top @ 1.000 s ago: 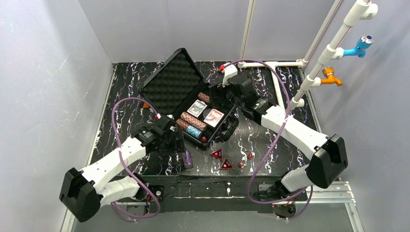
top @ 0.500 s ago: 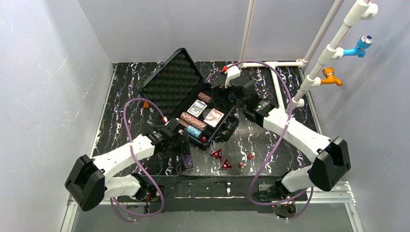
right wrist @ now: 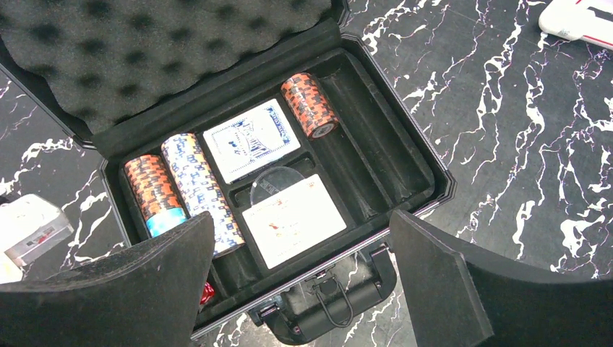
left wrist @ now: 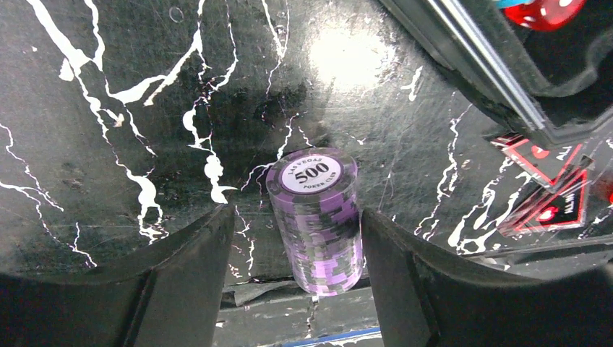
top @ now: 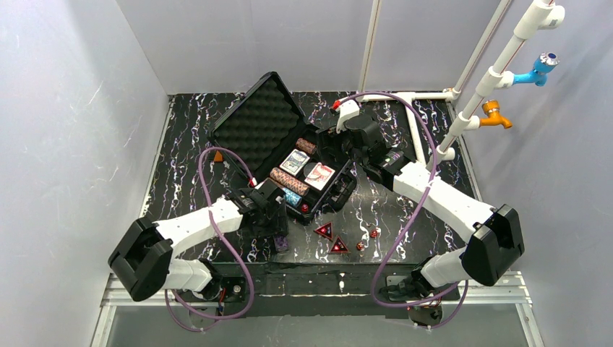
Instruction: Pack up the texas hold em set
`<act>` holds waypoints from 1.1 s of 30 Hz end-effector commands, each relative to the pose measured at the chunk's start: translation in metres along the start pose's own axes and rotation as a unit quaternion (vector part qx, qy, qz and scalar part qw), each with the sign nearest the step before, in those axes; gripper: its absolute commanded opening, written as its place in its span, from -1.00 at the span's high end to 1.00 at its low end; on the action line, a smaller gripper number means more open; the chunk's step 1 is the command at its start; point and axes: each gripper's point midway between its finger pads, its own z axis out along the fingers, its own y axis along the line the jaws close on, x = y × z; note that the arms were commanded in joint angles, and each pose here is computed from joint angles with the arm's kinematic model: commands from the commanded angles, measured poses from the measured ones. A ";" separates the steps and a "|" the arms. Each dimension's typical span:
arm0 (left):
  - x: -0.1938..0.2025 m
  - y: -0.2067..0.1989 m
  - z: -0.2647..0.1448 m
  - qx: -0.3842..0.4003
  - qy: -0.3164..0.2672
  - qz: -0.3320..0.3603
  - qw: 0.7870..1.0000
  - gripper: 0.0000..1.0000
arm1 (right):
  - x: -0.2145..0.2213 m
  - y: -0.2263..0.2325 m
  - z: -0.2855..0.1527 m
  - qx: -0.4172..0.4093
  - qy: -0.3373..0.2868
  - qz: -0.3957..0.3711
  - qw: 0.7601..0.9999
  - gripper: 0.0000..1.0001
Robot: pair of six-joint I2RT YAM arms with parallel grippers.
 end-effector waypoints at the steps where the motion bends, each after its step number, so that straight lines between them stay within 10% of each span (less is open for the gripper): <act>1: -0.002 0.002 0.002 -0.018 -0.006 -0.001 1.000 -0.25 | -0.017 -0.001 -0.005 0.004 -0.030 0.007 1.000 -0.96; 33: 0.008 0.015 0.018 -0.076 0.012 -0.002 0.997 -0.30 | -0.012 -0.004 -0.005 0.011 -0.026 0.000 1.000 -0.97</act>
